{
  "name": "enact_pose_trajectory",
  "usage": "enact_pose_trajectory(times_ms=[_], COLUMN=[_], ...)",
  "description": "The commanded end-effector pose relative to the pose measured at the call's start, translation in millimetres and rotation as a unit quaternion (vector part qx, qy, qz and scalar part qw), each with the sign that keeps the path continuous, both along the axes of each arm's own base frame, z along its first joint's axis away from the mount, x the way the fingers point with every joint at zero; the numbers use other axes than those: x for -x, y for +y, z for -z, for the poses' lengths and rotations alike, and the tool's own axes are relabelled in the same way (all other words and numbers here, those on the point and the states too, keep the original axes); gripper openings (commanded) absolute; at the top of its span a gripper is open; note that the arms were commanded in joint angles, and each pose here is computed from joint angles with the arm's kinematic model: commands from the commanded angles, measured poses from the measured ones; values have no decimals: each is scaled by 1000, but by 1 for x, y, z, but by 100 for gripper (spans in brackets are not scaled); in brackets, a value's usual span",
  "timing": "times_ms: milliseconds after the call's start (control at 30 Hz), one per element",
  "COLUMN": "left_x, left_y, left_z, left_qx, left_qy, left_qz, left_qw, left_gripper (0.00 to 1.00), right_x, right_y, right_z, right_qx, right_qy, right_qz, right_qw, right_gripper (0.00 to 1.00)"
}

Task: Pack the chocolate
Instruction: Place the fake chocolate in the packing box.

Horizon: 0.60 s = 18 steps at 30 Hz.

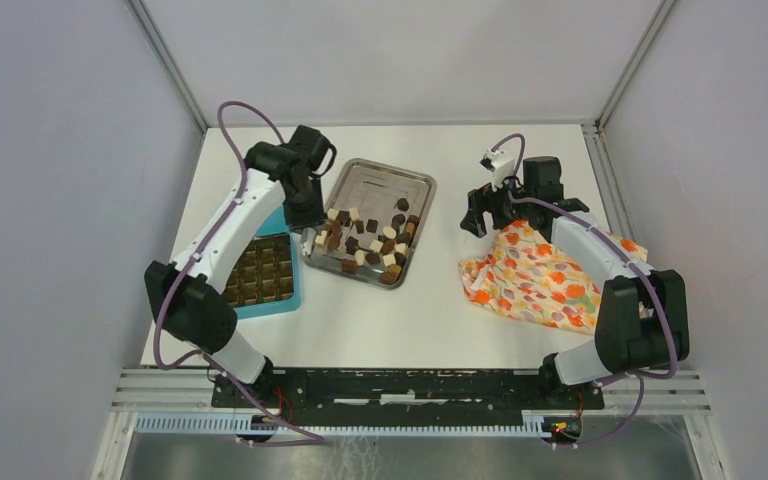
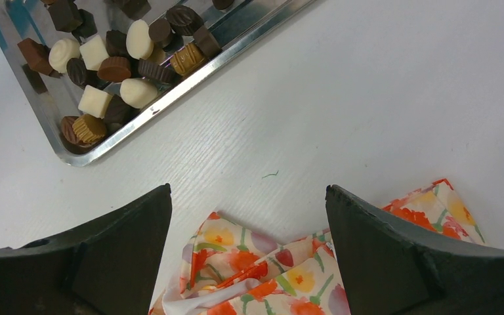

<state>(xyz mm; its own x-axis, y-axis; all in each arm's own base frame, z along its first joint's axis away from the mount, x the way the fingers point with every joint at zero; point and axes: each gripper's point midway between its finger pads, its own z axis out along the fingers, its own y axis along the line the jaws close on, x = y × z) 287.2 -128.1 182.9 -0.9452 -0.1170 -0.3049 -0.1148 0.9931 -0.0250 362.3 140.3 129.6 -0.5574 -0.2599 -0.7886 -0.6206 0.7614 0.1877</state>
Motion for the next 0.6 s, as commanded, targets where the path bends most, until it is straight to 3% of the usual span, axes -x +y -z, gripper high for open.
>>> enact_pose_trajectory(times_ms=[0, 233, 567], left_x=[14, 38, 52], left_y=[38, 95, 111], left_z=[-26, -20, -1], left_qx=[-25, -67, -77], left_qy=[-23, -2, 25], left_qz=[-26, -71, -89], left_qw=[999, 995, 993], left_gripper=[13, 13, 14], right_x=[-10, -10, -10], right_y=[4, 5, 6], right_z=[-20, -19, -19], right_qx=[-9, -13, -17], right_qy=[-30, -27, -27], right_qz=[-8, -10, -11], right_qw=[999, 999, 999], right_gripper=[92, 92, 92])
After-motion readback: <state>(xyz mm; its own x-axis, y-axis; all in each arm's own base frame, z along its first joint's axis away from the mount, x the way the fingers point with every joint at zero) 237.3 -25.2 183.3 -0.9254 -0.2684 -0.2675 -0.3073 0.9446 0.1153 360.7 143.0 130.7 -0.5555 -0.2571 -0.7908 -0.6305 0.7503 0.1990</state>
